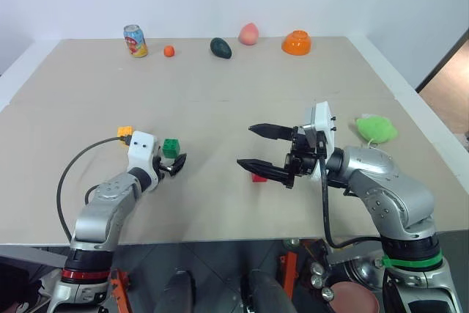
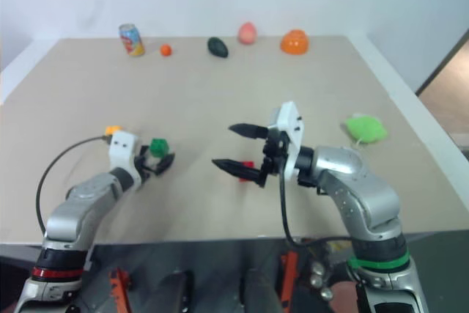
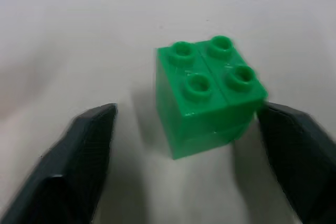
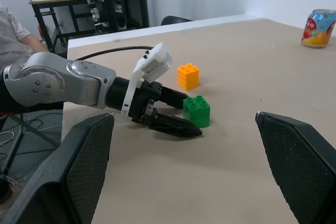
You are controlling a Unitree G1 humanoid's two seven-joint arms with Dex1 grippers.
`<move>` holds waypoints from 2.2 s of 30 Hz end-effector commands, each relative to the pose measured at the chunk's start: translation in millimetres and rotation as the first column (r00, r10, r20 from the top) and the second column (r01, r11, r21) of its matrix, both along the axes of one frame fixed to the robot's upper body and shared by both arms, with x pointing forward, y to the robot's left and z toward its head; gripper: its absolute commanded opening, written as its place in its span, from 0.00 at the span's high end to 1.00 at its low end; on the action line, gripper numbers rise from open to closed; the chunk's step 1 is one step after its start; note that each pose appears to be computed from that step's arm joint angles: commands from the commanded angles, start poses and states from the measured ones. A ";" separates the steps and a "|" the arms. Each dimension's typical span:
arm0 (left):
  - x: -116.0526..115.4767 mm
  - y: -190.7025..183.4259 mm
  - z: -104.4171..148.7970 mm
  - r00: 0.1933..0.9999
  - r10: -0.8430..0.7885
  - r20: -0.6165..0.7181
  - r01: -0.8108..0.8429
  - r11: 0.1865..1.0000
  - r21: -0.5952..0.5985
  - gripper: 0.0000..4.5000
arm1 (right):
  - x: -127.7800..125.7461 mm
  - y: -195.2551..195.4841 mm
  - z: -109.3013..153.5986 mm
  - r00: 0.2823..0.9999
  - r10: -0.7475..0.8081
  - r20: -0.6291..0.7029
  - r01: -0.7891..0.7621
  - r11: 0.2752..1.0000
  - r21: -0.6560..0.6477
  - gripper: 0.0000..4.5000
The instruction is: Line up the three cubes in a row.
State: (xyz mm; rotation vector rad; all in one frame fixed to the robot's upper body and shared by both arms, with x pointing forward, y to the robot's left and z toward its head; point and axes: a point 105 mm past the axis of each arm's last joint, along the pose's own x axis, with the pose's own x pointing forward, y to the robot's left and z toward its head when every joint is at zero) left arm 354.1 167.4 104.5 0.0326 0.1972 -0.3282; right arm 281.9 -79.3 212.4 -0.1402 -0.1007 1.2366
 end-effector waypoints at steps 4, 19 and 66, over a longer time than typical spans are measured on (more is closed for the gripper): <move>0.8 -5.9 1.5 1.000 -0.015 -0.001 0.015 1.000 0.016 0.63 | 0.6 1.7 6.4 0.999 -0.006 0.049 0.006 1.000 0.003 0.00; 2.4 -19.2 38.9 0.897 -0.409 0.167 0.399 0.913 0.090 0.71 | -36.9 -8.7 -23.7 0.993 0.102 -0.063 -0.109 0.987 -0.122 0.00; -3.7 -79.0 2.2 0.349 -0.935 -0.060 0.905 0.320 0.280 0.71 | -65.8 -50.4 -7.6 0.970 -0.233 -0.075 0.228 0.971 -0.072 0.00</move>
